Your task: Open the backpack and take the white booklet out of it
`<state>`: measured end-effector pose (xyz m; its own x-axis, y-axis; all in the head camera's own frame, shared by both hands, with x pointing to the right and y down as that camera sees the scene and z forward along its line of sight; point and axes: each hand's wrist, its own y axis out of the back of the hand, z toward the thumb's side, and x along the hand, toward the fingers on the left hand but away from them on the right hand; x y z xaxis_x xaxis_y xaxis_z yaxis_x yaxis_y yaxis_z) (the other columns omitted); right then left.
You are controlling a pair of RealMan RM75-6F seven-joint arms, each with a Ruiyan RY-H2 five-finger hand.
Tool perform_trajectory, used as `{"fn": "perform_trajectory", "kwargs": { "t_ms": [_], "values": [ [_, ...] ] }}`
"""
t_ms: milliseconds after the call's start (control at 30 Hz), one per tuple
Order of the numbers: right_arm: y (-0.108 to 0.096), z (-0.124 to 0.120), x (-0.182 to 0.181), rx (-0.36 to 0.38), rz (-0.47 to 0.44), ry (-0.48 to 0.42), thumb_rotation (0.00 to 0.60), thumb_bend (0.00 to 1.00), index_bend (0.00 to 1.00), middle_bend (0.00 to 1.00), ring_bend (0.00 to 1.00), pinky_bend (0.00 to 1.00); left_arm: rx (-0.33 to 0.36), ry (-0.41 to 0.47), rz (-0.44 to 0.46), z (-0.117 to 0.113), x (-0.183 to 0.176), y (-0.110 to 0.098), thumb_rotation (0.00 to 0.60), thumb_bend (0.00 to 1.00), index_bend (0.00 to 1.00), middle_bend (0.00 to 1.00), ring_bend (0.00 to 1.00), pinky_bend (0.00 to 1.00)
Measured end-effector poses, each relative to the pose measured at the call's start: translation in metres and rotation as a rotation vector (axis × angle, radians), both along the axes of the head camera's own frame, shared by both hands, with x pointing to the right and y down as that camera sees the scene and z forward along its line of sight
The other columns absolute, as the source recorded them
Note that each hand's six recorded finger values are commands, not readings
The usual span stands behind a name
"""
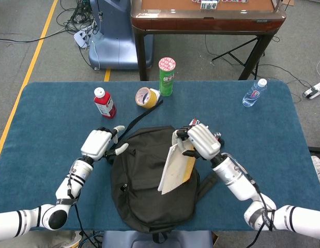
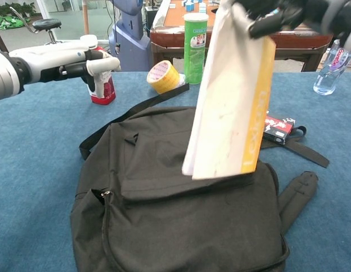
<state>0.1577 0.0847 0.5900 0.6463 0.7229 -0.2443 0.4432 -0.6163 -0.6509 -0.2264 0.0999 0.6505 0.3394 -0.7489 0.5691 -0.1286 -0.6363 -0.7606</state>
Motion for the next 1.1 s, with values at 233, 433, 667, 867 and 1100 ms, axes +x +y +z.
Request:
{"fn": "perform_trajectory", "kwargs": {
  "t_ms": [233,433,667,867,1100],
  "values": [
    [0.004,0.021,-0.028,-0.087,-0.058,0.018,0.6,0.53,0.08,0.12,0.08,0.2,-0.009,-0.016,-0.005,0.005,-0.002,0.0,0.0,0.23,0.15,0.21,0.18,0.18],
    [-0.003,0.013,-0.02,-0.026,-0.031,0.034,0.6,0.52,0.02,0.08,0.03,0.15,-0.012,-0.023,-0.012,0.005,-0.008,0.0,0.0,0.23,0.14,0.21,0.18,0.17],
    [-0.006,0.004,0.033,0.064,0.047,0.136,0.6,0.52,0.18,0.25,0.14,0.19,0.0,-0.01,-0.055,0.001,-0.026,0.003,0.442,0.23,0.18,0.21,0.18,0.17],
    [0.002,-0.006,0.096,0.104,0.107,0.269,0.6,0.52,0.29,0.33,0.24,0.26,0.009,0.008,-0.142,-0.005,-0.056,0.007,0.6,0.23,0.19,0.21,0.19,0.17],
    [0.028,-0.018,0.163,0.121,0.141,0.411,0.6,0.52,0.32,0.35,0.26,0.27,0.076,-0.026,-0.237,-0.017,-0.104,0.018,0.6,0.23,0.21,0.21,0.19,0.17]
  ]
}}
